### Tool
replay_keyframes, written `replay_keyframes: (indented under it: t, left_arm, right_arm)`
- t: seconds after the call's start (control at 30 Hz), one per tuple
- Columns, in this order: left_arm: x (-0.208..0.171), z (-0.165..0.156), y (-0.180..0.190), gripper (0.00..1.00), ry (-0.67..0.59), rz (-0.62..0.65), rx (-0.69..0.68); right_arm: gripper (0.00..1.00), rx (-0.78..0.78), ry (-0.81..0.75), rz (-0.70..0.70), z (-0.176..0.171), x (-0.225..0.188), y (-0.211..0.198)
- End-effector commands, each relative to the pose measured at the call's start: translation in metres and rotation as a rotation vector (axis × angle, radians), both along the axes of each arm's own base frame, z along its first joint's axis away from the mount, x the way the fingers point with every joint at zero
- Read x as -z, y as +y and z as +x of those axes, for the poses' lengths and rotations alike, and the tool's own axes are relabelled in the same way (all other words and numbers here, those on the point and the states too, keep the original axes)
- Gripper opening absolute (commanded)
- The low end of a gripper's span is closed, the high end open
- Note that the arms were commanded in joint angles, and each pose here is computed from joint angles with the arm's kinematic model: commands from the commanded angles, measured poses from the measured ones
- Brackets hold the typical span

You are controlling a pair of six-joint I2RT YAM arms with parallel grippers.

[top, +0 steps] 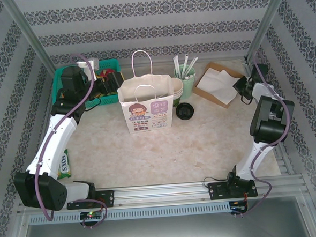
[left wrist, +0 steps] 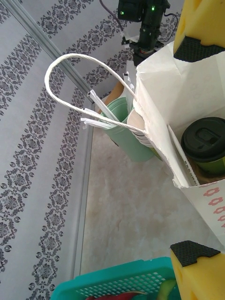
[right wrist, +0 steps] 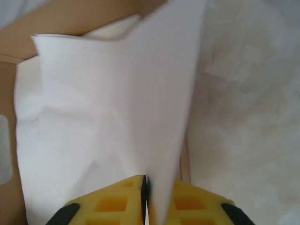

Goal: Pack the takeout coffee

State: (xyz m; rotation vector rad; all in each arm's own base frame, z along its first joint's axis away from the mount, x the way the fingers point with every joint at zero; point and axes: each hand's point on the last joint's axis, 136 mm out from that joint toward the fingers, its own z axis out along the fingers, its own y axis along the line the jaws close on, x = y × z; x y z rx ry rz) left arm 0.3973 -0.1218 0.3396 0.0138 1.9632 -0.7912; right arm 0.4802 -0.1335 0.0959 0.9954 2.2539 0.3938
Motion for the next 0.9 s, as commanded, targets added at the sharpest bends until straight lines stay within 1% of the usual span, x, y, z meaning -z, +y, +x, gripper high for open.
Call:
replay_keyframes:
  t: [0.0,0.07,0.13,0.27,0.37,0.47,0.53,0.63,0.7,0.8,0.87]
  left_arm:
    - [-0.005,-0.006,0.004,1.00,-0.035,0.029,0.006]
    - [-0.010,-0.007,0.004,1.00,-0.056,0.045,0.008]
    - [-0.020,-0.010,0.003,1.00,-0.102,0.062,0.028]
    - [-0.051,-0.021,-0.018,1.00,-0.230,0.098,0.157]
    - [-0.069,-0.027,-0.037,1.00,-0.343,0.198,0.246]
    - [-0.085,-0.034,-0.053,1.00,-0.460,0.289,0.330]
    - [-0.094,-0.043,-0.068,1.00,-0.571,0.332,0.428]
    - [-0.102,-0.047,-0.086,1.00,-0.727,0.413,0.511]
    - [-0.107,-0.050,-0.098,1.00,-0.792,0.440,0.583]
    - [-0.114,-0.064,-0.120,1.00,-0.843,0.426,0.746]
    - [-0.121,-0.067,-0.131,1.00,-0.870,0.411,0.813]
  right_arm:
    - [0.01,-0.038,-0.062,-0.093,-0.001,-0.030,0.001]
    - [0.00,-0.077,-0.114,-0.108,-0.001,-0.048,0.006]
    - [0.00,-0.134,-0.194,-0.144,-0.003,-0.080,0.019]
    - [0.00,-0.289,-0.319,-0.277,-0.015,-0.149,0.058]
    - [0.00,-0.409,-0.425,-0.349,-0.029,-0.201,0.095]
    - [0.00,-0.526,-0.538,-0.377,-0.042,-0.246,0.134]
    - [0.00,-0.614,-0.629,-0.379,-0.054,-0.278,0.163]
    - [0.00,-0.762,-0.749,-0.369,-0.073,-0.316,0.208]
    - [0.00,-0.854,-0.822,-0.379,-0.087,-0.335,0.236]
    - [0.00,-0.990,-0.917,-0.387,-0.106,-0.358,0.276]
    - [0.00,-1.072,-0.962,-0.390,-0.116,-0.368,0.299]
